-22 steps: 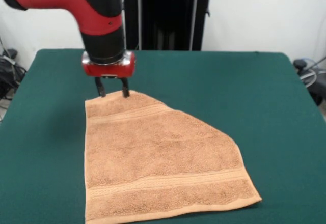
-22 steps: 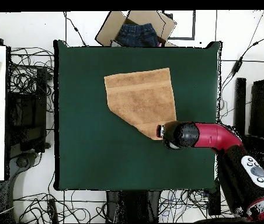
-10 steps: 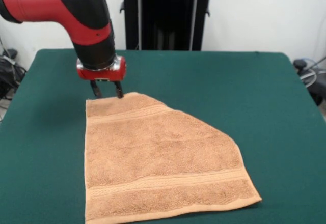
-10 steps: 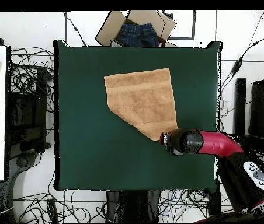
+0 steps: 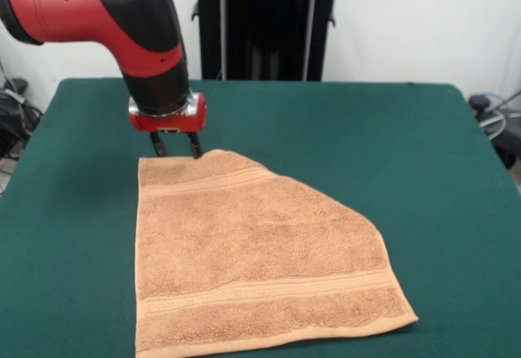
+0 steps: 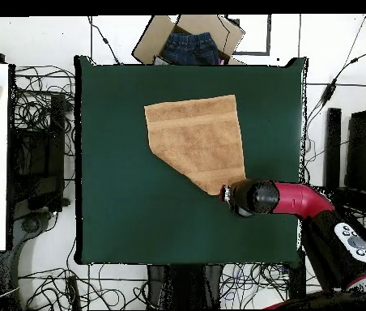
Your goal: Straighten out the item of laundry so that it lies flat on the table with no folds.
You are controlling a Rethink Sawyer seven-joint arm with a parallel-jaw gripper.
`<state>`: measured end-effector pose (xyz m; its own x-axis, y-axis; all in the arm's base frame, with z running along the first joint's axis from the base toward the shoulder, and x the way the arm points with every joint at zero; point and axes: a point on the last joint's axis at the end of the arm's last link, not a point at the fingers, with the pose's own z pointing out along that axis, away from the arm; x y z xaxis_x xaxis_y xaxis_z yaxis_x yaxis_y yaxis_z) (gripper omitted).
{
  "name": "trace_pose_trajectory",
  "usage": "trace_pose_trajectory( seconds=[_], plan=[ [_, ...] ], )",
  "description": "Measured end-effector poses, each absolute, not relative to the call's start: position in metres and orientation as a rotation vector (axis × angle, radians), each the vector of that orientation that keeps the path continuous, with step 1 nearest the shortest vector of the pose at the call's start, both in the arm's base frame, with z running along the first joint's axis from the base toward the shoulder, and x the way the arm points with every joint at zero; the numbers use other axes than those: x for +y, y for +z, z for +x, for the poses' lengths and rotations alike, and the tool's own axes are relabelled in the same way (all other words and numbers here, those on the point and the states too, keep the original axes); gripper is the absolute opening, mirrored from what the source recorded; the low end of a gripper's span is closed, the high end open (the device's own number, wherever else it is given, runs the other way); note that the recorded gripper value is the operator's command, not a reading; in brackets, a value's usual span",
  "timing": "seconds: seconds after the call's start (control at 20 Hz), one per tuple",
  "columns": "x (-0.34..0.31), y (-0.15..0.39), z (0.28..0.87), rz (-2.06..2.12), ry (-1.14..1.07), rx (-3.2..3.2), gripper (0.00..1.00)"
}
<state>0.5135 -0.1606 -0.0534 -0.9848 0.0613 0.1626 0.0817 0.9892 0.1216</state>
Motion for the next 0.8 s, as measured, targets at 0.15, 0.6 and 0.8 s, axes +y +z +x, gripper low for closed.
trace_pose_trajectory(
  seconds=[0.15,0.6,0.8],
  plan=[
    [-0.1606,-0.0534,0.5135,-0.108,-0.192,-2.974,1.0],
    [-0.1615,-0.0531,0.5135,-0.112,-0.199,-2.976,1.0],
    [-0.1622,-0.0527,0.5139,-0.116,-0.206,-2.979,1.0]
  ],
)
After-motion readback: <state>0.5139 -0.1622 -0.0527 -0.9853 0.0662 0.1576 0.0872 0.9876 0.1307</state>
